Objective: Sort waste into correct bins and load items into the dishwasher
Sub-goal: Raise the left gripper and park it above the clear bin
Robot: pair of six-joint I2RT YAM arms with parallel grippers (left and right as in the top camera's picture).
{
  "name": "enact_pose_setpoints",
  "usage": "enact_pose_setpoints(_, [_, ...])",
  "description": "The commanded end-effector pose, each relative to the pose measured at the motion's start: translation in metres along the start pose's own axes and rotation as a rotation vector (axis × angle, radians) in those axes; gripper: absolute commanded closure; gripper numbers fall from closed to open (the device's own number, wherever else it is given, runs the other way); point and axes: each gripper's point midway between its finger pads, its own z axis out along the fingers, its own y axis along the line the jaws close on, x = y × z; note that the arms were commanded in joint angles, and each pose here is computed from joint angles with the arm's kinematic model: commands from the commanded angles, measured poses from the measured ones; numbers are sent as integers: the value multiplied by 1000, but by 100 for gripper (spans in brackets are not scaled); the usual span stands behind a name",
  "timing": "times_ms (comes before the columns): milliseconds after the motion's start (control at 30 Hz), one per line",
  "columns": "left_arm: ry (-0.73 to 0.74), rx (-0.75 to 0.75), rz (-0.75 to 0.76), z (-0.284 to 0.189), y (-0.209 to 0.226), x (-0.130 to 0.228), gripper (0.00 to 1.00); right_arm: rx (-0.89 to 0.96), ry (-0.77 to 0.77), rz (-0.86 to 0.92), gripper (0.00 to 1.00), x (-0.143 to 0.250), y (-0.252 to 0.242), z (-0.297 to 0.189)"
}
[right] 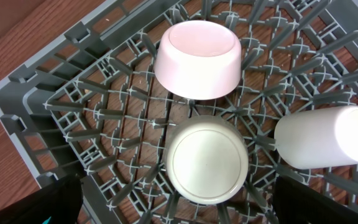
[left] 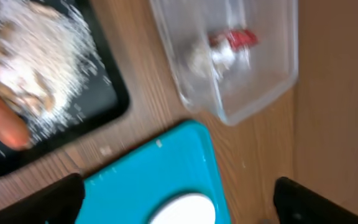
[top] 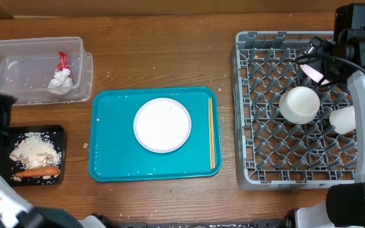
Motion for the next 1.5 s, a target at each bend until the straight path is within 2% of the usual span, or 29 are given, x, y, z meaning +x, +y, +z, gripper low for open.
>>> enact_pose_setpoints(0, [101,56,119,-2,-27,40,0,-11,-44,7,0,-8,0,-12])
enact_pose_setpoints(67, [180,76,202,2,-38,66,0,-11,-44,7,0,-8,0,-12])
enact_pose_setpoints(267, [351,165,619,12,-78,152,0,-11,-44,7,0,-8,0,-12])
enact_pose_setpoints(467, [397,108,938,27,-94,231,0,-11,-44,7,0,-8,0,-12])
enact_pose_setpoints(633, [347,10,1134,45,-95,266,0,-11,-44,7,0,-8,0,-12])
enact_pose_setpoints(800, [367,-42,1221,58,-89,290,0,-11,-44,7,0,-8,0,-12])
enact_pose_setpoints(1000, [351,-140,1216,78,-80,281,0,-11,-43,7,0,-8,0,-12])
enact_pose_setpoints(1133, [308,-221,1046,92,-74,250,0,-40,-45,21,0,-9,6,-13])
enact_pose_setpoints(1200, [281,-246,919,95,-70,221,0,-152,-52,27,0,-15,27,-15])
enact_pose_setpoints(1367, [244,-308,750,93,-49,164,0,-385,136,9,0,20,64,-26])
enact_pose_setpoints(1467, [233,-345,651,88,-33,135,0,-448,172,6,0,25,74,-32])
